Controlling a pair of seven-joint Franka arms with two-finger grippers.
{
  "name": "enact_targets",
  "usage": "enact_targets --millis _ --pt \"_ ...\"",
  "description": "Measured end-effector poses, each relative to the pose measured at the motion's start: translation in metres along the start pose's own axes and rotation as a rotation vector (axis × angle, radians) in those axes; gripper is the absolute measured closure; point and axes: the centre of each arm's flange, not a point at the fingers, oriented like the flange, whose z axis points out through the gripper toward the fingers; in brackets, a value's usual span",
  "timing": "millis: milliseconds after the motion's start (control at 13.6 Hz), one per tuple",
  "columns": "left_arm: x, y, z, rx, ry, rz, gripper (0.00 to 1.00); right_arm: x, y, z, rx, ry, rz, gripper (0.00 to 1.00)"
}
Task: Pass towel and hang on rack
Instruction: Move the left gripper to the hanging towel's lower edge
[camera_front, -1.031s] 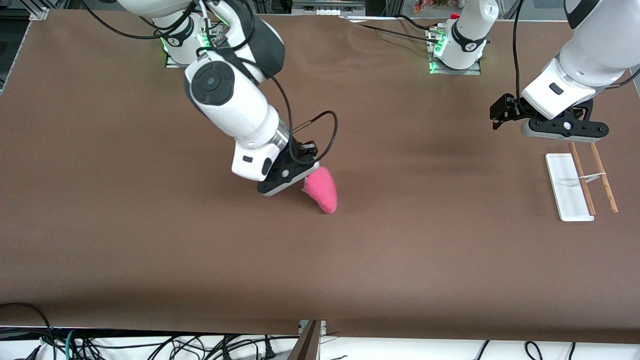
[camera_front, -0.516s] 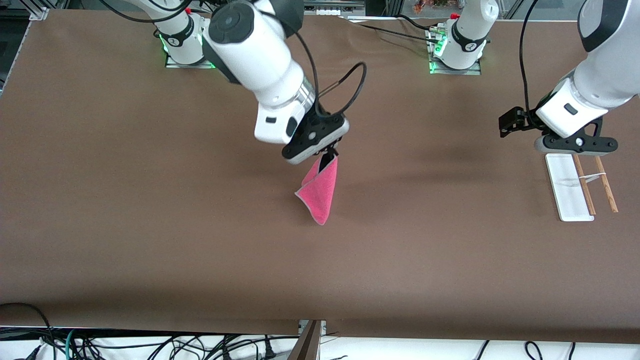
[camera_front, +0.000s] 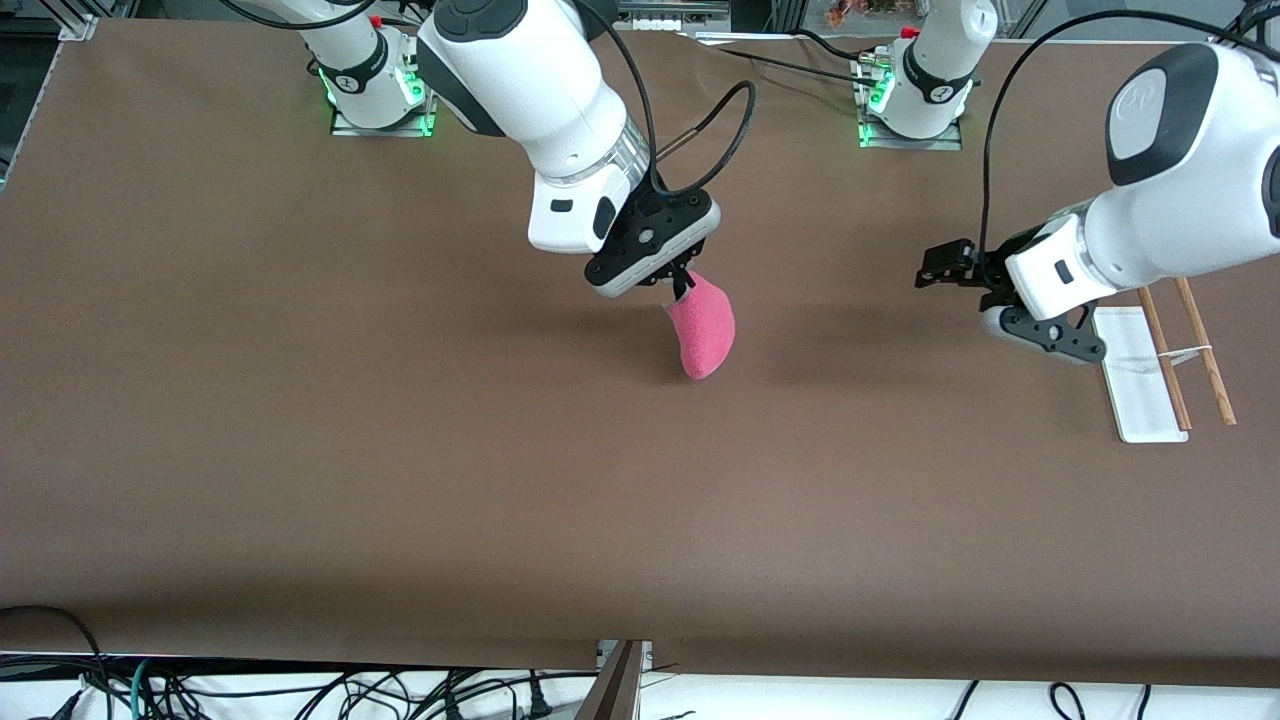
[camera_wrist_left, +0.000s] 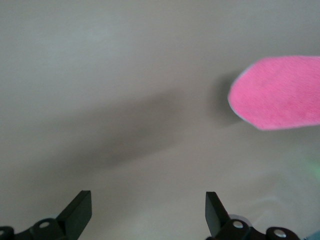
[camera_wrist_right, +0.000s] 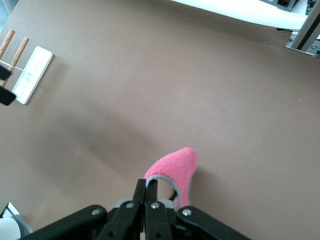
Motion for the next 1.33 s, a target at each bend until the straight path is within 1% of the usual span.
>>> enact_targets --millis 147,295,442,516,663,736,884,1031,1105,1326 --pt "0.015 -0.005 0.015 -0.058 0.037 0.106 0.0 -0.004 -0.012 0.002 0.007 -0.003 -0.016 0.98" --pt "0.03 -0.011 0.038 -0.153 0.076 0.185 0.0 -0.005 -0.017 0.003 0.009 -0.003 -0.021 0.98" --pt "0.045 -0.02 0.063 -0.222 0.114 0.276 0.0 -0.005 -0.015 0.003 0.007 -0.002 -0.02 0.98" --pt "0.051 -0.024 0.078 -0.272 0.133 0.333 0.0 -0.005 -0.015 0.003 0.007 -0.002 -0.02 0.98" --pt "0.058 -0.03 0.11 -0.393 0.203 0.466 0.0 -0.005 -0.015 0.003 0.007 -0.002 -0.02 0.98" --pt "0.059 -0.033 0.126 -0.435 0.247 0.517 0.0 -0.005 -0.016 0.003 0.007 -0.002 -0.02 0.98" --pt "0.058 -0.036 0.156 -0.471 0.315 0.584 0.0 -0.005 -0.016 0.003 0.007 -0.002 -0.021 0.98" --pt "0.057 -0.031 0.191 -0.524 0.369 0.653 0.0 -0.005 -0.017 0.003 0.008 -0.002 -0.022 0.98" --pt "0.057 -0.03 0.207 -0.535 0.394 0.695 0.0 -0.005 -0.017 0.002 0.009 0.001 -0.022 0.98" --pt "0.065 -0.019 0.234 -0.479 0.466 0.84 0.0 -0.005 -0.019 -0.003 0.01 0.008 -0.028 0.98"
